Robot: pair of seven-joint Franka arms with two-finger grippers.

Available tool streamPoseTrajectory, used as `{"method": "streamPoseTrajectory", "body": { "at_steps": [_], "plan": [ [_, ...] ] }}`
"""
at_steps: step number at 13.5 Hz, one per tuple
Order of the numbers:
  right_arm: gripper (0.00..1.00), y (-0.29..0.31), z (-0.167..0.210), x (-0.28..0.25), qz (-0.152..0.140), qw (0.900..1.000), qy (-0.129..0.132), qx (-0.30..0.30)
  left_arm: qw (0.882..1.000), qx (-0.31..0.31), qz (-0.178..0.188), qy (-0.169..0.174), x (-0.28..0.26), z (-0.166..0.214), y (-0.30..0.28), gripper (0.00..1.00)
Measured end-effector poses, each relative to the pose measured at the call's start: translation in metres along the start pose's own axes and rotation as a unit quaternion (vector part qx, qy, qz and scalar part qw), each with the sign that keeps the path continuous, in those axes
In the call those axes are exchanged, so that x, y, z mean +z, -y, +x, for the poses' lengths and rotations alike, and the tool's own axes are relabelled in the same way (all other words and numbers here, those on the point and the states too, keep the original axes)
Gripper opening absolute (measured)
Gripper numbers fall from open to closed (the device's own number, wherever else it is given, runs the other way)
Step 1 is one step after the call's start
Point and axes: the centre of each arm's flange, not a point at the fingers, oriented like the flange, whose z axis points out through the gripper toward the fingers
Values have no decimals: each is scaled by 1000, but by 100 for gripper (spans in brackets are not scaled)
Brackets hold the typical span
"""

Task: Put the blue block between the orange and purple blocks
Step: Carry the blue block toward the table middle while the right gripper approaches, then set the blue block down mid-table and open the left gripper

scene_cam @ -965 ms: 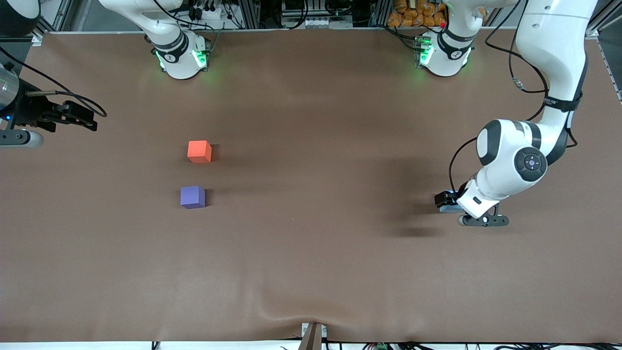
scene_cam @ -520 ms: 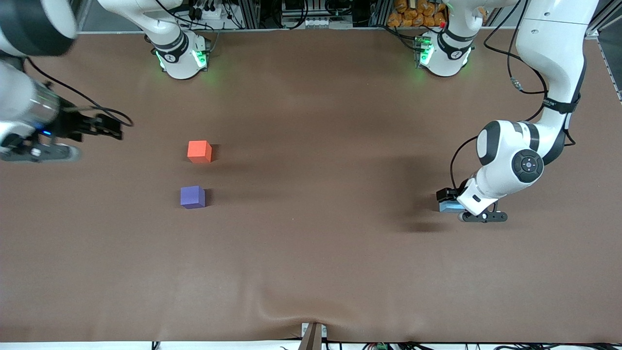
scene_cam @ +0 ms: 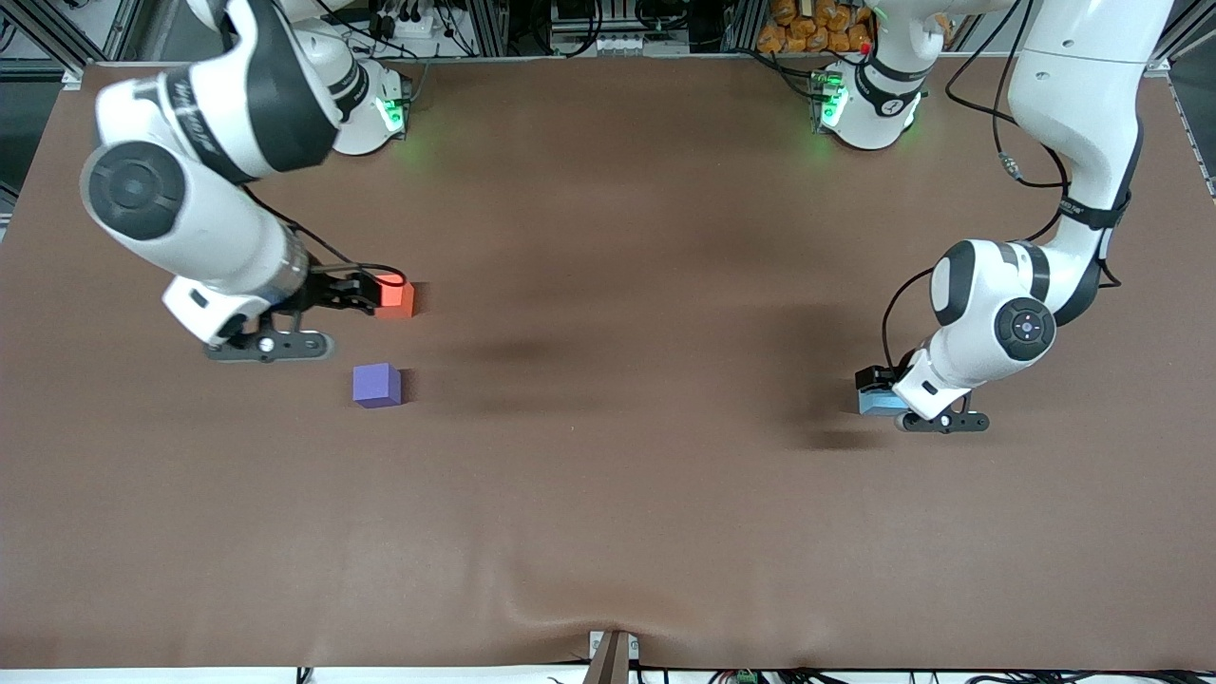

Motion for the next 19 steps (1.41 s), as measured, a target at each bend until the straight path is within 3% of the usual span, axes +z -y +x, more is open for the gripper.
{"method": "streamPoseTrajectory", "body": {
  "at_steps": [2,4,8,13,16,19],
  "plan": [
    [100,11,10,12,3,1000,-9,-6,1000,0,-1,1,9,0,0,79],
    [100,31,20,17,24,999,-42,-1,1000,2,-1,-1,9,1,-2,62],
    [100,57,32,33,34,998,-46,1,998,56,-8,-20,-5,4,-62,62],
    [100,83,46,23,61,996,-58,-7,979,186,-25,-76,-45,-13,-254,60],
    [100,88,46,28,58,997,-53,-23,969,227,-43,-85,-23,-35,-365,60],
    [100,84,44,34,50,997,-35,-44,967,235,-59,-84,22,-58,-447,60]
  ]
}}
